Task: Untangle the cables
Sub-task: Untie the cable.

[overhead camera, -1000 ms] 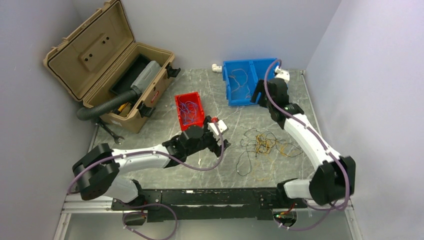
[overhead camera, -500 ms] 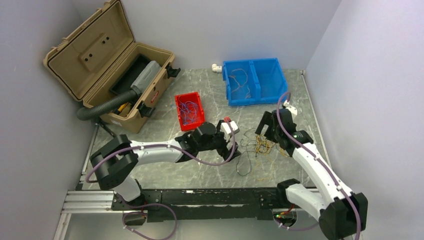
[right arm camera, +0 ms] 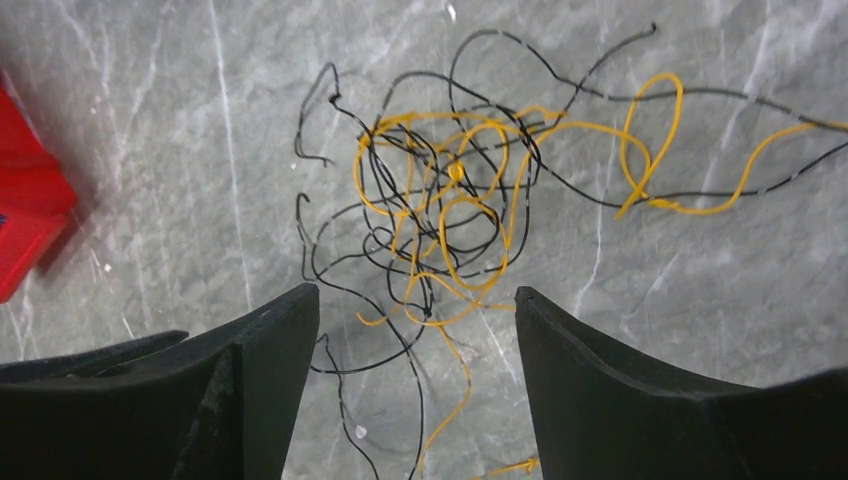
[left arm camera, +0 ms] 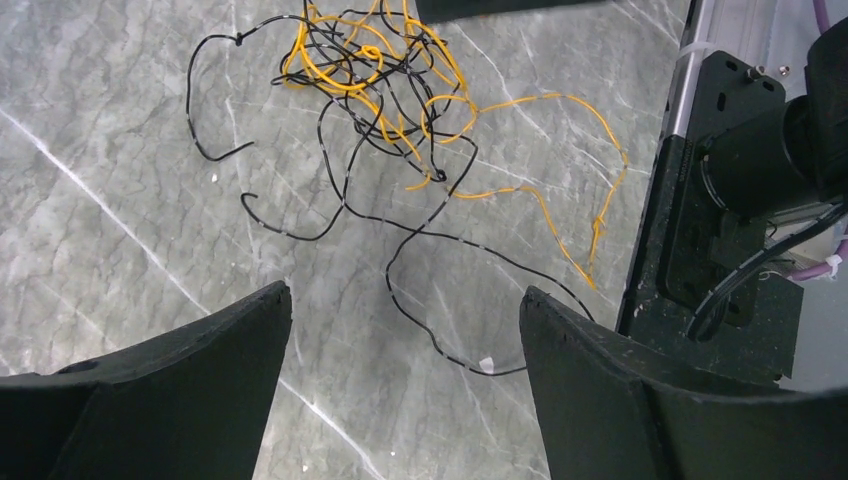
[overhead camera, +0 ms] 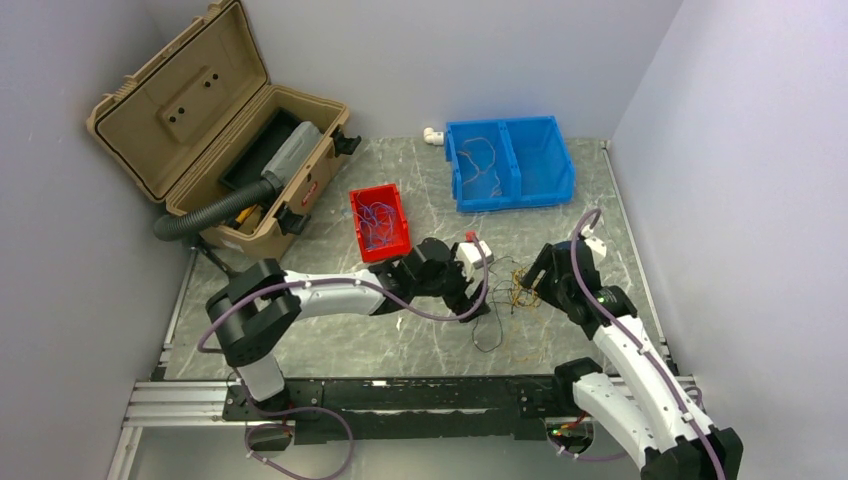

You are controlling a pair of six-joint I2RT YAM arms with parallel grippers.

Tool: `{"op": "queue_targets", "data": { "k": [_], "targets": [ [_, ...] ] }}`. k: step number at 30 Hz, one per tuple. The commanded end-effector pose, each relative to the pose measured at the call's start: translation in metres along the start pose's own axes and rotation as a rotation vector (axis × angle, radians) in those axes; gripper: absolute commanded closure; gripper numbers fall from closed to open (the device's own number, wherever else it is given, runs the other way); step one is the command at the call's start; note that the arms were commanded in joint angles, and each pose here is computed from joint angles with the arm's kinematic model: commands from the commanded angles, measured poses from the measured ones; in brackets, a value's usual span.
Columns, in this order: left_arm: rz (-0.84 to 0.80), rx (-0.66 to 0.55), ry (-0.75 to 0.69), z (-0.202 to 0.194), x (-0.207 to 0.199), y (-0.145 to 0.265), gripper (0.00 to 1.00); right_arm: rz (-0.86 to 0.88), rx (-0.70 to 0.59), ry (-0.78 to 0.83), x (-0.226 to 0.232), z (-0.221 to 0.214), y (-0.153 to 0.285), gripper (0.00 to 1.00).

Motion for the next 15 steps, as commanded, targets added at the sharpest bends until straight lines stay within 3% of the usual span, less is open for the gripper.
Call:
{"op": "queue_targets", "data": {
  "k": [1,10,15],
  "targets": [
    [-0.043,0.024,0.017,0.007,-0.003,-0.014,0.14,-0.003,0.041,-0.053,-0.002,-0.01,-0.008,0.29],
    [-0.046,0.079,0.018,0.003,0.002,-0.033,0.22,-0.038,0.007,-0.091,-0.007,-0.012,-0.028,0.44],
    [-0.064,0.102,0.001,0.003,0.001,-0.044,0.28,-0.005,0.008,-0.096,0.002,-0.008,-0.038,0.57]
  ]
}}
Point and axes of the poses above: each gripper's point midway between its finger pads, its own y axis back along the fingers, its own x axis along the line the jaws close on, z = x × y, the point moved 8 cm from there along y, back along the fingers, and after that the axes turned 2 degrees about -y, right-handed, at the moved point
